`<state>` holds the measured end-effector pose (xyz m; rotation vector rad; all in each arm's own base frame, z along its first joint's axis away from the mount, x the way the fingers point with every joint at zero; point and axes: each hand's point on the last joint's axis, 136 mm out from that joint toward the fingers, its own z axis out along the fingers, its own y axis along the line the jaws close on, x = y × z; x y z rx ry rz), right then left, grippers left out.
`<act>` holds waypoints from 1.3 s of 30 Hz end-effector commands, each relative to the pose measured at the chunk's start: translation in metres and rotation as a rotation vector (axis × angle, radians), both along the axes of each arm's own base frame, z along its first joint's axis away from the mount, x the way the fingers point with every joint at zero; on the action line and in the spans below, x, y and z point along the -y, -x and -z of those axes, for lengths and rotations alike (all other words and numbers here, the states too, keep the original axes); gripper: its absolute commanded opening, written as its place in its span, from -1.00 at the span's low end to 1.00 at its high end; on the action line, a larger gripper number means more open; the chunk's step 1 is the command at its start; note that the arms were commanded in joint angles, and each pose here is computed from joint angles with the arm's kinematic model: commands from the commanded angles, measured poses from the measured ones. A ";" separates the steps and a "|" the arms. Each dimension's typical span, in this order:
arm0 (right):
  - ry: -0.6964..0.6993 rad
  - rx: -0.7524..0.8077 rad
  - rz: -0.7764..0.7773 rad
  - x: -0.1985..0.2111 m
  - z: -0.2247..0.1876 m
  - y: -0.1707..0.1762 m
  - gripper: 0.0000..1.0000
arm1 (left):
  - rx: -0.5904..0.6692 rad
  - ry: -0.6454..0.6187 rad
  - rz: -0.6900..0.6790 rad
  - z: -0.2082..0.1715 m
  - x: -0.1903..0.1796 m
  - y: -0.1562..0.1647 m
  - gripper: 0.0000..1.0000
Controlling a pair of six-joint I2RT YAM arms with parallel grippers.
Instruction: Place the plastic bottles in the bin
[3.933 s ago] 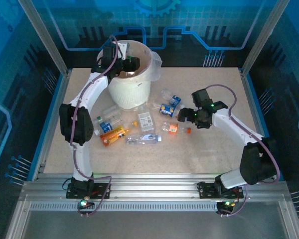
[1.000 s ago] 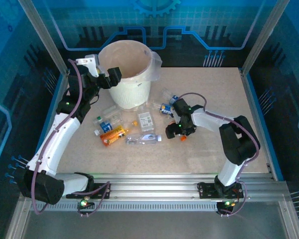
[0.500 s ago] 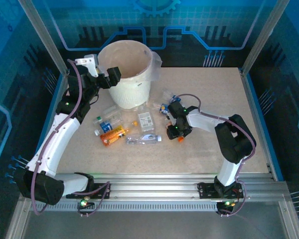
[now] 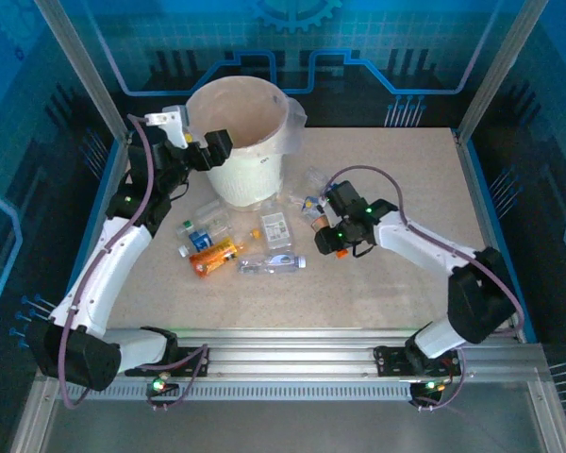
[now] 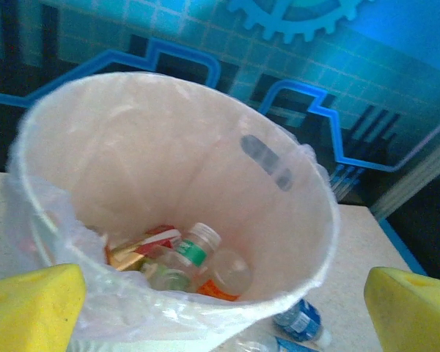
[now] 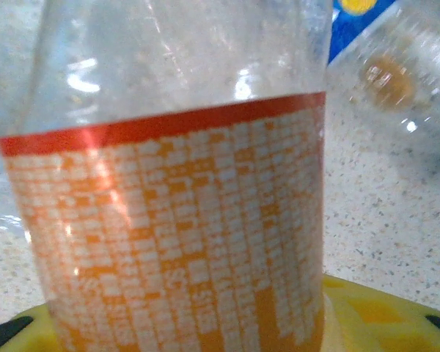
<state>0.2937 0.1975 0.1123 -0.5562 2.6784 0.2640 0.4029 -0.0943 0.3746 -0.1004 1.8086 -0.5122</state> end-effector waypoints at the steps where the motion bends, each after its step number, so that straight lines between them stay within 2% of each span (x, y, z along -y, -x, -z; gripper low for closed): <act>1: -0.083 0.069 -0.031 -0.011 -0.035 0.001 -0.27 | 0.040 0.081 0.164 -0.014 0.030 0.013 0.98; 12: -0.414 0.363 -0.144 -0.045 -0.143 -0.001 -0.30 | 0.026 0.201 0.538 -0.009 0.084 0.045 0.98; 15: -0.476 0.406 -0.171 -0.053 -0.161 -0.001 -0.32 | 0.060 0.225 0.681 -0.013 0.102 0.061 0.98; 22: -0.596 0.460 -0.213 -0.067 -0.188 0.000 -0.34 | 0.082 0.205 0.886 -0.006 0.143 0.086 0.98; 32: -0.659 0.476 -0.238 -0.075 -0.205 0.001 -0.34 | 0.036 0.187 1.008 0.006 0.189 0.090 0.98; 39: -0.678 0.478 -0.255 -0.080 -0.209 0.005 -0.34 | 0.031 0.207 1.053 0.005 0.208 0.090 0.98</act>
